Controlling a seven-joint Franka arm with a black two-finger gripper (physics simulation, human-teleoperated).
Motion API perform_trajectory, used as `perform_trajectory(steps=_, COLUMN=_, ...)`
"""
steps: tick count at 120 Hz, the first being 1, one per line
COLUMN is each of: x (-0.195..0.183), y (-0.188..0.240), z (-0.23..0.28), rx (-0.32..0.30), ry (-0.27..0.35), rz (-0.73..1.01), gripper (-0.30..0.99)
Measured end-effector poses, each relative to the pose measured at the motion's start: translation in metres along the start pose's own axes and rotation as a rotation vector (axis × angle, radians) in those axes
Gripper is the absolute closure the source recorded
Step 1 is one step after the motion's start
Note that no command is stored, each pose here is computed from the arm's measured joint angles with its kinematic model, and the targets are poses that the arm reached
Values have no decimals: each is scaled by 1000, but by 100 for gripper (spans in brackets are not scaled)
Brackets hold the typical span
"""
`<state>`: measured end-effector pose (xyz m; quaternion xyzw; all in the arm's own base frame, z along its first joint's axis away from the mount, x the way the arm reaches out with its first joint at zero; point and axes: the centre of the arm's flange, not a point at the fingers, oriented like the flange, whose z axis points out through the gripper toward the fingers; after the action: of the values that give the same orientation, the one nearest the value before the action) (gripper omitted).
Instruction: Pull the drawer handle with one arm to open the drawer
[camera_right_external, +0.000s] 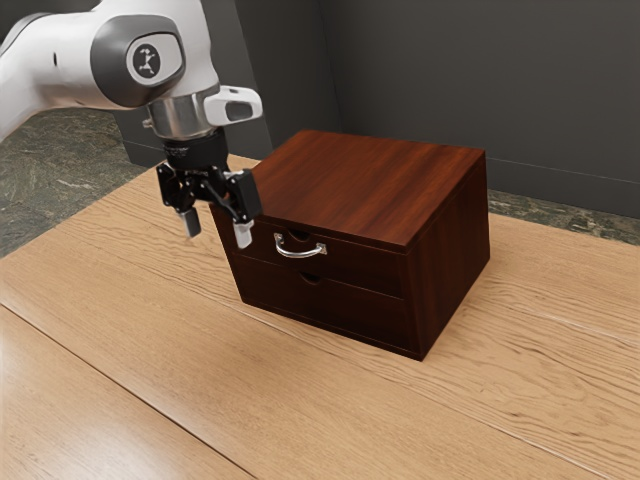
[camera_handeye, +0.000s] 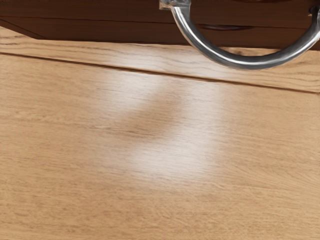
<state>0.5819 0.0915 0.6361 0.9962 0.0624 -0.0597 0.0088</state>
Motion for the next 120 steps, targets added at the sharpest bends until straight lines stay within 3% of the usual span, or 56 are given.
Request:
perform_trajectory(steps=30, x=-1, y=0, z=-7, rx=-10, ry=27, rz=17, gripper=0)
perform_trajectory(steps=40, x=-37, y=8, z=-65, rx=-5, ry=164, rz=91, gripper=0)
perform_trajectory(steps=49, x=-51, y=37, z=-91, rx=-52, ry=260, rz=285, gripper=0)
perform_trajectory(steps=58, x=-54, y=72, z=-98, rx=-80, ry=307, rz=475, gripper=0)
perform_trajectory(steps=68, x=-51, y=99, z=-98, rx=-67, ry=335, rz=652, gripper=0)
perform_trajectory(steps=94, x=-15, y=81, z=-66, rx=3, ry=317, rz=901, gripper=0)
perform_trajectory(steps=110, x=-17, y=132, z=-37, rx=67, ry=257, rz=1138, gripper=0)
perform_trajectory(steps=120, x=-24, y=137, z=-24, rx=93, ry=244, rz=1238, gripper=0)
